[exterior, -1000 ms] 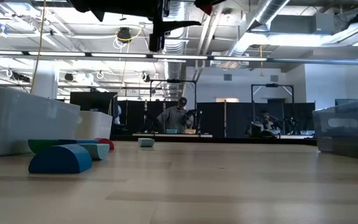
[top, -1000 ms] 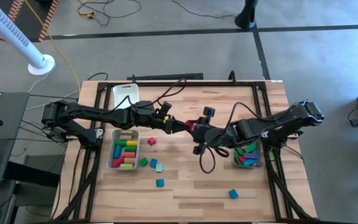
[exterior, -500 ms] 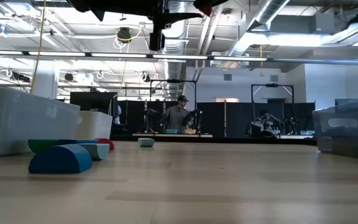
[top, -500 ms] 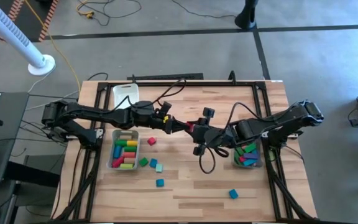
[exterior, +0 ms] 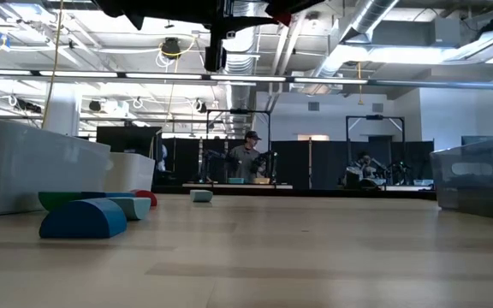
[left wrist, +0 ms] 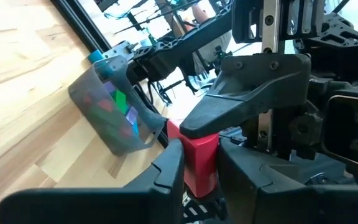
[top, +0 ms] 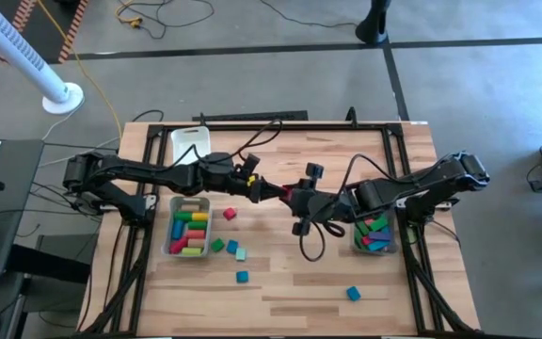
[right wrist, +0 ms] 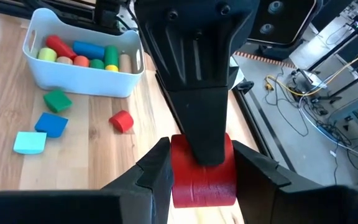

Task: Sort blocks by size
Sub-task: Put the red semicircular block into the white bin

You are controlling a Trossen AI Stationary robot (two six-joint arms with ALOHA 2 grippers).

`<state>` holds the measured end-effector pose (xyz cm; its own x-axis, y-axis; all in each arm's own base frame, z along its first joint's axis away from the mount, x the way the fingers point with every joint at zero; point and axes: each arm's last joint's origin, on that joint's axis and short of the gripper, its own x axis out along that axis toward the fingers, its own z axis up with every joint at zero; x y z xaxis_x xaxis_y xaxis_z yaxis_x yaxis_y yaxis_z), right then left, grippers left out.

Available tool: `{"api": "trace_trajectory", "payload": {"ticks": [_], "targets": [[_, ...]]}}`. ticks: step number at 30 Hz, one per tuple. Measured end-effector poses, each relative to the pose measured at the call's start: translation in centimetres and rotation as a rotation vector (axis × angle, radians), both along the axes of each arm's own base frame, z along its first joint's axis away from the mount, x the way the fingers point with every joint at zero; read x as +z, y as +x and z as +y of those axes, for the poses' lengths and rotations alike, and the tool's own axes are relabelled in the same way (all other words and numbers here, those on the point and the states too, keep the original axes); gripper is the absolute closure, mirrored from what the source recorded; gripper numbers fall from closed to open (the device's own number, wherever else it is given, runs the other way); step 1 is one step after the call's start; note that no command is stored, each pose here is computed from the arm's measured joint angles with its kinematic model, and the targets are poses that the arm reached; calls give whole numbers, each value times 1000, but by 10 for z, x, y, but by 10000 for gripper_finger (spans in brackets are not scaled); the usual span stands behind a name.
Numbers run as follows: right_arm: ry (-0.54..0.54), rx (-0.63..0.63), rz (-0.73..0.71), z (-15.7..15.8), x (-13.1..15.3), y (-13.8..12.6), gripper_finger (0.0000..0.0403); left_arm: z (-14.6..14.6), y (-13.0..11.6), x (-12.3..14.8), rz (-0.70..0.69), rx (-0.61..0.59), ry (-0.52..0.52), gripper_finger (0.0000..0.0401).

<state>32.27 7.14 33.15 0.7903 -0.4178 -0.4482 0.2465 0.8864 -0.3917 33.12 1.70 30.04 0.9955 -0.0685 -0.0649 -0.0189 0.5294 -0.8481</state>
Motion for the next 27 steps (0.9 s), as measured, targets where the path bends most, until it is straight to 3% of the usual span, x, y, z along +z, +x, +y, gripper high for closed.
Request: {"api": "trace_trajectory", "payload": {"ticks": [12,19,27], "targets": [[-4,-1,16,0,-1,-1,235,8,-1,0,-3,-24,16,356],[11,8,-8,1,0,1,218,10,-1,1,-15,-29,31,400],[2,8,-6,-1,0,1,258,10,-1,1,-13,-31,15,374]]}}
